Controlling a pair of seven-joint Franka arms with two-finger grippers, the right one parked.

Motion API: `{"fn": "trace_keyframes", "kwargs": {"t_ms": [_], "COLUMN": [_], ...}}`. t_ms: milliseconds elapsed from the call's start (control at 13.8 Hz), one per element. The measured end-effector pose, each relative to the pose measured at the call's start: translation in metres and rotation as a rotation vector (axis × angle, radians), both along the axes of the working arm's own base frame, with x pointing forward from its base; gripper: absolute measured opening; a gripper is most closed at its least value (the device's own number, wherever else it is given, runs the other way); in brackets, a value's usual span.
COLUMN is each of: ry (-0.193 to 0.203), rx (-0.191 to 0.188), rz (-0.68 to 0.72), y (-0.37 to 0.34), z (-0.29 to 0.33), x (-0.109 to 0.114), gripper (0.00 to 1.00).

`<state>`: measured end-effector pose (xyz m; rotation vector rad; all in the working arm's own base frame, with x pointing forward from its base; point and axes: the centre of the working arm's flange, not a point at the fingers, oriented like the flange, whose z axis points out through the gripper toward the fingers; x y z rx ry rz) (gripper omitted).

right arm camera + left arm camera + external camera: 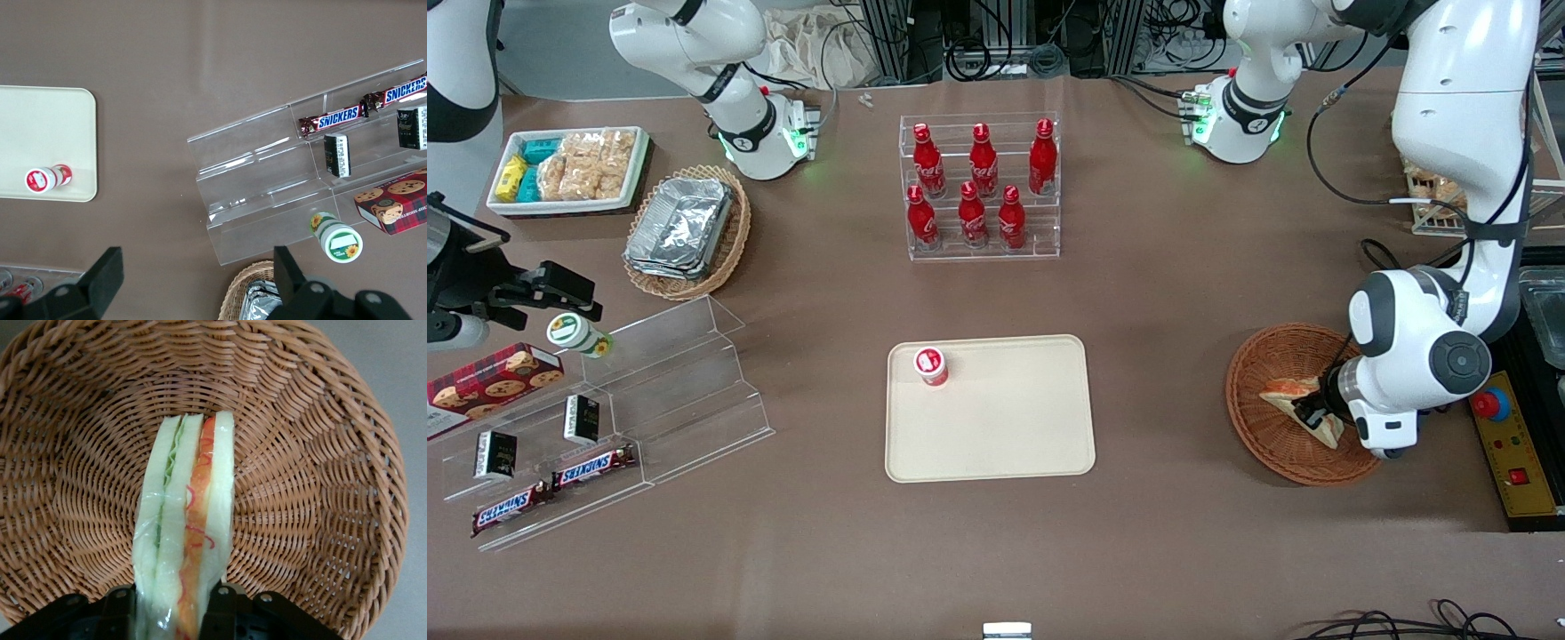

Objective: Place sandwich from basket to tray
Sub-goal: 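Close the left gripper on the sandwich's wrapped edge, then lift the sandwich up out of the basket with the left gripper, then carry the held sandwich over to the white tray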

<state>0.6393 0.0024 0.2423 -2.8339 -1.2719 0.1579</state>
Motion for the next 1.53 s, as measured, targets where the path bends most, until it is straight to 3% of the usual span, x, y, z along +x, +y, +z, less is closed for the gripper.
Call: {"fn": "trace_keyframes", "kwargs": {"t_ms": [145, 364, 509, 655, 873, 1164, 1527], "ry": [0.057, 0.116, 0.106, 0.063, 0.022, 0.039, 0.064], "rx": [-0.003, -0.01, -0.02, -0.033, -0.047, -0.095, -0.12], "rz": [-0.016, -0.058, -0.127, -0.242, -0.402, -0.59, -0.696], "y": [0.0, -0.001, -0.003, -0.003, -0.006, -0.061, -0.188], "z": [0.009, 0.057, 0.104, 0.156, 0.239, 0.3, 0.285], "x": [0.001, 0.017, 0.029, 0.035, 0.023, 0.004, -0.014], "gripper": [0.33, 0.2, 0.2, 0.2, 0.2, 0.2, 0.2]}}
